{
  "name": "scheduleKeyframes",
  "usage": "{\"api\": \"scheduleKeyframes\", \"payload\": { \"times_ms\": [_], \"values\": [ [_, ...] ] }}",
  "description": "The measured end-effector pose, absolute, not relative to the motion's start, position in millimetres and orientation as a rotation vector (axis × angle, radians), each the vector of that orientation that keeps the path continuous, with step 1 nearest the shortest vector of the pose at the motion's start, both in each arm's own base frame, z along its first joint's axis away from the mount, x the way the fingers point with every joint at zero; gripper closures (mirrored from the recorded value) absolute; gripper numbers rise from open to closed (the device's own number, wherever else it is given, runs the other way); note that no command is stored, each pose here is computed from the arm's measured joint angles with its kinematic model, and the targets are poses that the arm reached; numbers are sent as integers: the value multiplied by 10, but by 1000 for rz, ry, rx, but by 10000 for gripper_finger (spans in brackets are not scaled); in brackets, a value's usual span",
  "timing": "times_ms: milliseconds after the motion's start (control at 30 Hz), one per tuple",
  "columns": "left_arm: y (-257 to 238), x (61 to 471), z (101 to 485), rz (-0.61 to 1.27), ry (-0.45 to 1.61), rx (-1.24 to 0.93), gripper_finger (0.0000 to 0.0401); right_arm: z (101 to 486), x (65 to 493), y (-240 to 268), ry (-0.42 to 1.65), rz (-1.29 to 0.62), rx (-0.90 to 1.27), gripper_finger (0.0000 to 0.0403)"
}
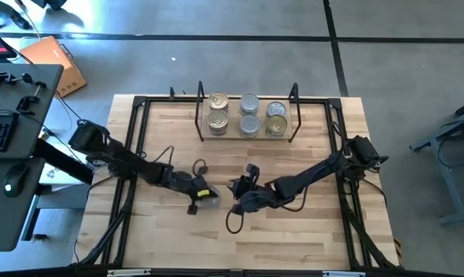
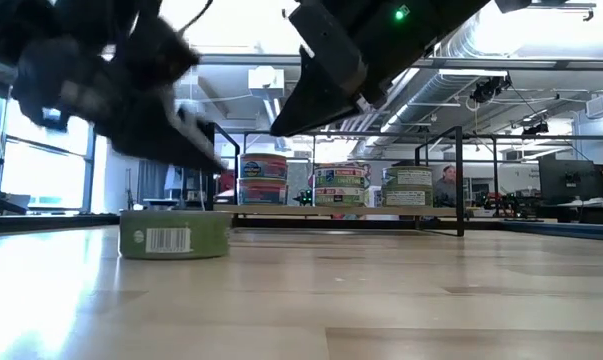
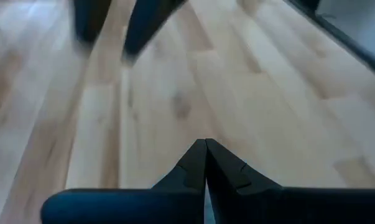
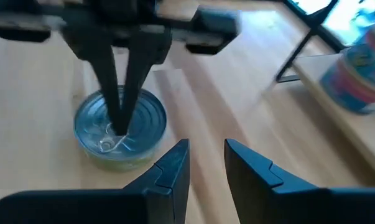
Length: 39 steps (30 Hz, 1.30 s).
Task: Stack canned seafood by type on shelf
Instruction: Stack the green tuna can on top of the green tuna can on the shelf
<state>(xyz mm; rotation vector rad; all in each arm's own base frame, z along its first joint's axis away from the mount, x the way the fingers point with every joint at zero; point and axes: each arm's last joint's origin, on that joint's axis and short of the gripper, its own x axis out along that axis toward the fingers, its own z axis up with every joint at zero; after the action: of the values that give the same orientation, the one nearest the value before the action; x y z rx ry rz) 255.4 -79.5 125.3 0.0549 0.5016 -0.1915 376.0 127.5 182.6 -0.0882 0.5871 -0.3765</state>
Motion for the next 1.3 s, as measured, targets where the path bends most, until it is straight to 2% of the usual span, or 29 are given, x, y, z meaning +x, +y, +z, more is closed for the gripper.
{"api": "scheduleKeyframes", "payload": {
  "times_ms": [233,400,567,867,1133,1300],
  "values": [
    [-1064,2635,1509,-180,695,169,401,1692,3831,1193,639,-320,-33,311],
    [-1148,2396,1488,-157,893,156,401,1484,3963,1008,653,-345,-6,311],
    [-1198,2198,1519,-84,985,114,401,1361,4096,814,641,-292,73,311],
    [-1230,2190,1340,-139,900,31,401,1209,4196,660,646,-199,144,311],
    [-1001,2336,1289,-77,803,41,401,1168,4165,691,703,-154,163,312],
    [-851,2409,1310,3,766,79,401,1238,4005,754,835,-214,224,317]
  ]
}}
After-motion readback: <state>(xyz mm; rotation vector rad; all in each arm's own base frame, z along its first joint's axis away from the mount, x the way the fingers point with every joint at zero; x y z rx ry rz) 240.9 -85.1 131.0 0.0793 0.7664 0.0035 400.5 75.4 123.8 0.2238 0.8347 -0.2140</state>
